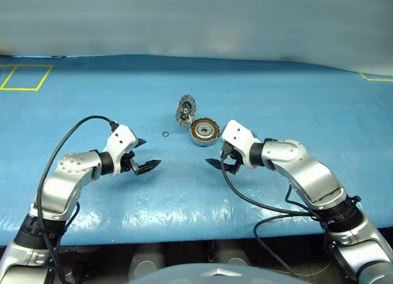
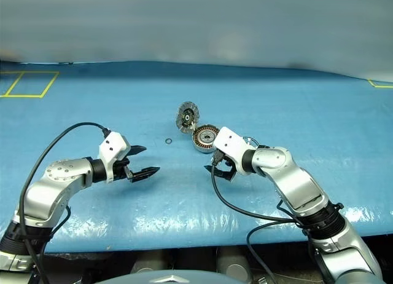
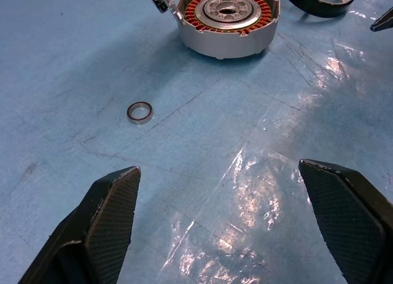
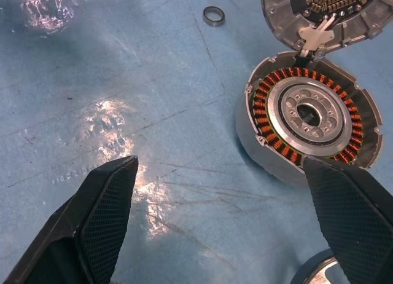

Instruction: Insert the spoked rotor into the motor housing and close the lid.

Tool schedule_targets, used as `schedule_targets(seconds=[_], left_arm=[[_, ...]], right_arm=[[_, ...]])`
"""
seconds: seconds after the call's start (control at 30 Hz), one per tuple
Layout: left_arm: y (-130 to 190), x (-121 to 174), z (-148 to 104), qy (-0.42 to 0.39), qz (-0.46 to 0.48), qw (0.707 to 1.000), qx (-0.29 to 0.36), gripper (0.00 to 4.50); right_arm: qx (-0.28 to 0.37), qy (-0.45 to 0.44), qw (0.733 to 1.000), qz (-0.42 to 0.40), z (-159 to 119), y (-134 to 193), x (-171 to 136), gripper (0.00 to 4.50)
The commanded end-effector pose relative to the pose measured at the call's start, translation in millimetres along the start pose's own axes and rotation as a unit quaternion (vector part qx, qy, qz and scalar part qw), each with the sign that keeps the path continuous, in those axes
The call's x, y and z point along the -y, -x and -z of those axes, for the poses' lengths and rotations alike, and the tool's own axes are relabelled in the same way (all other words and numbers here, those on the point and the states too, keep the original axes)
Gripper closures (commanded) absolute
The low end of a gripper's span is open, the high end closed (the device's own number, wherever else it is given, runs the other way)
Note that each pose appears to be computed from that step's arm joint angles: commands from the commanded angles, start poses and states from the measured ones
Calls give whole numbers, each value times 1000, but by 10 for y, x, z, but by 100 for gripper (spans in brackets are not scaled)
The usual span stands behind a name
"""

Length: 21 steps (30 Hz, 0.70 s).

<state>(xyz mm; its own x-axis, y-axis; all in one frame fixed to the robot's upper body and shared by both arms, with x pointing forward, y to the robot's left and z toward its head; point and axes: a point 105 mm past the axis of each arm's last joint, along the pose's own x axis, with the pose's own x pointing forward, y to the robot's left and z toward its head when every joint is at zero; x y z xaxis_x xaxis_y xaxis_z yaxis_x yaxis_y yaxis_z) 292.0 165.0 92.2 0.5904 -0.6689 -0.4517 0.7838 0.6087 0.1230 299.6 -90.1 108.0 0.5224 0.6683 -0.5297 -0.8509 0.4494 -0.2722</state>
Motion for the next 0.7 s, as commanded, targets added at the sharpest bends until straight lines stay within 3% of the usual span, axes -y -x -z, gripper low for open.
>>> schedule_targets(seconds=[0.03,0.23,0.7], left_arm=[[27,6,-71,-18,5,1000,10,1],[41,65,-29,-13,14,1000,10,1],[74,75,-2,-5,9,1000,9,1]], right_arm=[[14,8,1000,-4,-122,34,46,0],[32,-83,996,-5,-159,-1,94,0],[28,-97,995,9,-175,-42,135,0]])
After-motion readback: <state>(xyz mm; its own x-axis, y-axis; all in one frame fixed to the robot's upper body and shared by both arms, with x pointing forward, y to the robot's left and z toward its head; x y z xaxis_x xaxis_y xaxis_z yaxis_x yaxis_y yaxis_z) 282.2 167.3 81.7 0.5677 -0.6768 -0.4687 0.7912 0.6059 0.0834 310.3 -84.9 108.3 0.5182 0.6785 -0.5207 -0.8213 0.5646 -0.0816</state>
